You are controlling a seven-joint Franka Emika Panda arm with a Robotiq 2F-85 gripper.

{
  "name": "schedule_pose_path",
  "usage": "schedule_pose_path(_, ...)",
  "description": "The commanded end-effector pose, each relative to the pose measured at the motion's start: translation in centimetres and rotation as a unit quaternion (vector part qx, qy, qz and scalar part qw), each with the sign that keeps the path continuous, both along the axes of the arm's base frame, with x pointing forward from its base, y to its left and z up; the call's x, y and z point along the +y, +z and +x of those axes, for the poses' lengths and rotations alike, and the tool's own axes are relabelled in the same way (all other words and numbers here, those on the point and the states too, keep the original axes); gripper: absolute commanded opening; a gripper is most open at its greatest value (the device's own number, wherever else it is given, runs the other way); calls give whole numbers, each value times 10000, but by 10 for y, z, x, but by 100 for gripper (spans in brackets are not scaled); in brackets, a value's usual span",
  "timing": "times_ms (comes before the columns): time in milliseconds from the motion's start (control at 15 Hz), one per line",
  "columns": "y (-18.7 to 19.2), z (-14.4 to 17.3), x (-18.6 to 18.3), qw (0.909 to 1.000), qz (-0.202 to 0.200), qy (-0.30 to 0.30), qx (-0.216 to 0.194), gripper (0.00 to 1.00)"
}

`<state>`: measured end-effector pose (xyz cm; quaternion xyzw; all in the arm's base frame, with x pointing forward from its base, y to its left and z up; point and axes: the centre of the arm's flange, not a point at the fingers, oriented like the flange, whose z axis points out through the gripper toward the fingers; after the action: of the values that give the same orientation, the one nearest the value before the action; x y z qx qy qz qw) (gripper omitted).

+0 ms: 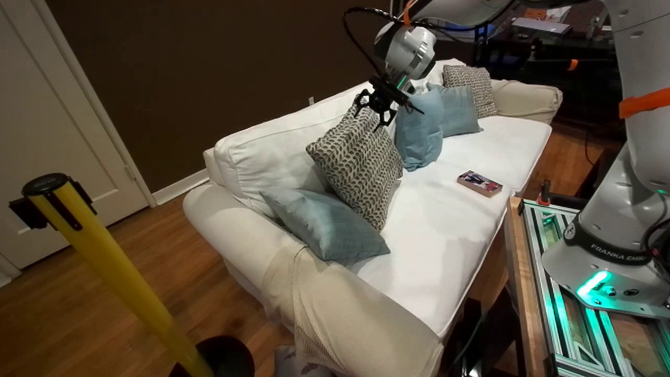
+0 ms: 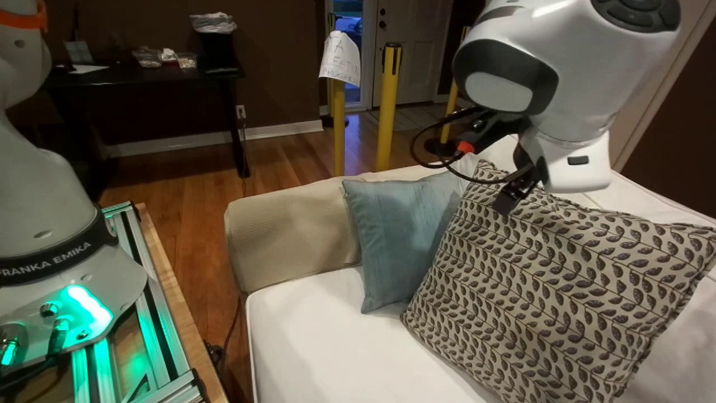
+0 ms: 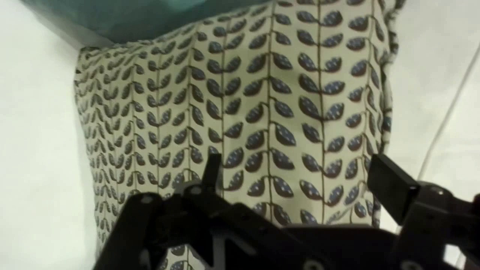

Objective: Put the white and brown pillow upright on the sofa

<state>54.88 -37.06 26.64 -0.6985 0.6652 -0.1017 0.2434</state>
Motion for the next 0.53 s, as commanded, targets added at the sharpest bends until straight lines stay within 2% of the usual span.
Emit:
schedule_pose_path(0,1,-40,73,9947,-434,761,536,100)
schedule_pose_path(133,-11,-50,110,9873,-679,1121,893,100)
schedule_pose_path(267,-22,-62,145,9761,-1044,1467,1215,99)
schedule_pose_path(467,-32,-71,176,9511,-1627,2038,1656,100)
